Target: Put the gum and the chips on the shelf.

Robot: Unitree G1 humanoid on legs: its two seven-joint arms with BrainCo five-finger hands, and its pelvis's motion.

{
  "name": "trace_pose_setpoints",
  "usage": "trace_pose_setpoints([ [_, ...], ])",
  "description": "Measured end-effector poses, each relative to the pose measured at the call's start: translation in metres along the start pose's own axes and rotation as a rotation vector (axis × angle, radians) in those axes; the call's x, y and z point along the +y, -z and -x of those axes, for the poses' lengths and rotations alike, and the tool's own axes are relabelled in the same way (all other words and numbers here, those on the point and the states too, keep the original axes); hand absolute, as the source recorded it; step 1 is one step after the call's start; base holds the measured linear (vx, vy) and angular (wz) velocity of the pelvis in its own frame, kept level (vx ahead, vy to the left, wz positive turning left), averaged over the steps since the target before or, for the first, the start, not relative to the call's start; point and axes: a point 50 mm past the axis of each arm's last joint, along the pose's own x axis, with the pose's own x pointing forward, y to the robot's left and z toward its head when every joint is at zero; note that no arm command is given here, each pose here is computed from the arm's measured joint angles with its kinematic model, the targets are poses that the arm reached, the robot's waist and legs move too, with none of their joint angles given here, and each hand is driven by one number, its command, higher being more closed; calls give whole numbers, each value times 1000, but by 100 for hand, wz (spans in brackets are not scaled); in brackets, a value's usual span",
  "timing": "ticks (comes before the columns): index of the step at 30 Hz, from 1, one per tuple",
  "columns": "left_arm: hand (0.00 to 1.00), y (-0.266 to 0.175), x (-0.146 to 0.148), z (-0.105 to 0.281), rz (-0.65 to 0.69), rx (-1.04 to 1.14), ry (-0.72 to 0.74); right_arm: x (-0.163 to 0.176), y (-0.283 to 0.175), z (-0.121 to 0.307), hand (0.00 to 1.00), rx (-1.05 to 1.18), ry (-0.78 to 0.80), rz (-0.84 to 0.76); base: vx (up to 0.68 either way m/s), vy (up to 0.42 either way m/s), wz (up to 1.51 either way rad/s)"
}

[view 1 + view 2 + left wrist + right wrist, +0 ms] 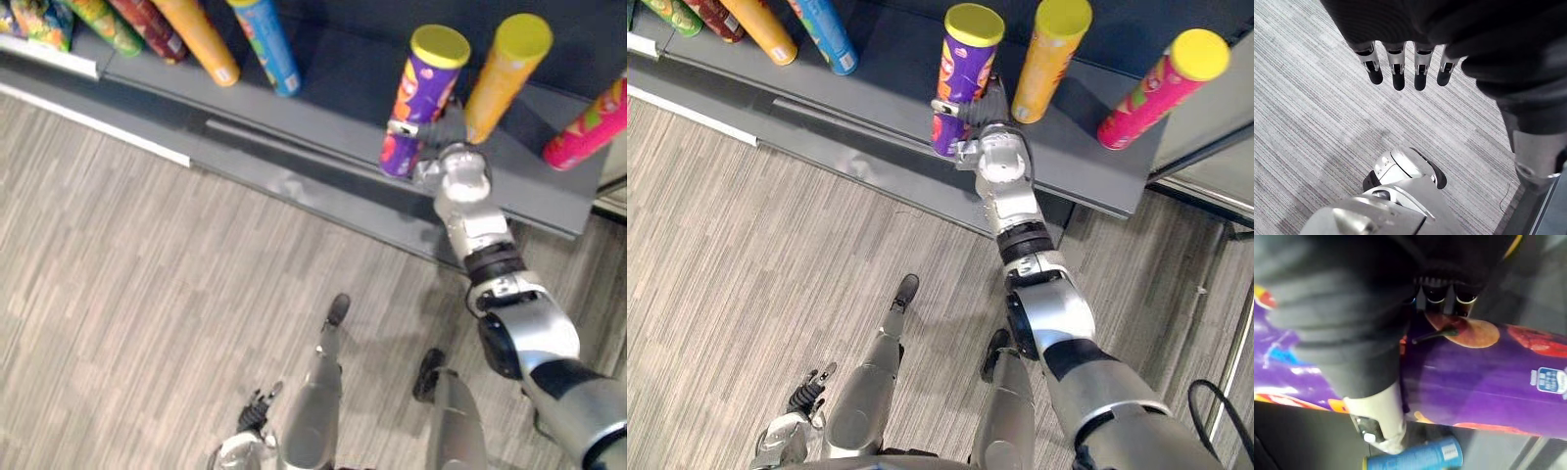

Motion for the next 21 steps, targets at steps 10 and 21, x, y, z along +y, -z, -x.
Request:
trace_pose_setpoints([
  [10, 0, -8, -7, -3, 22, -19, 4, 45, -40, -8, 100, -117, -96, 82, 15, -47, 15],
  [21, 0, -26, -18, -8, 25, -77, 24, 68, -81, -11, 100, -291, -72, 300, 13, -73, 7],
])
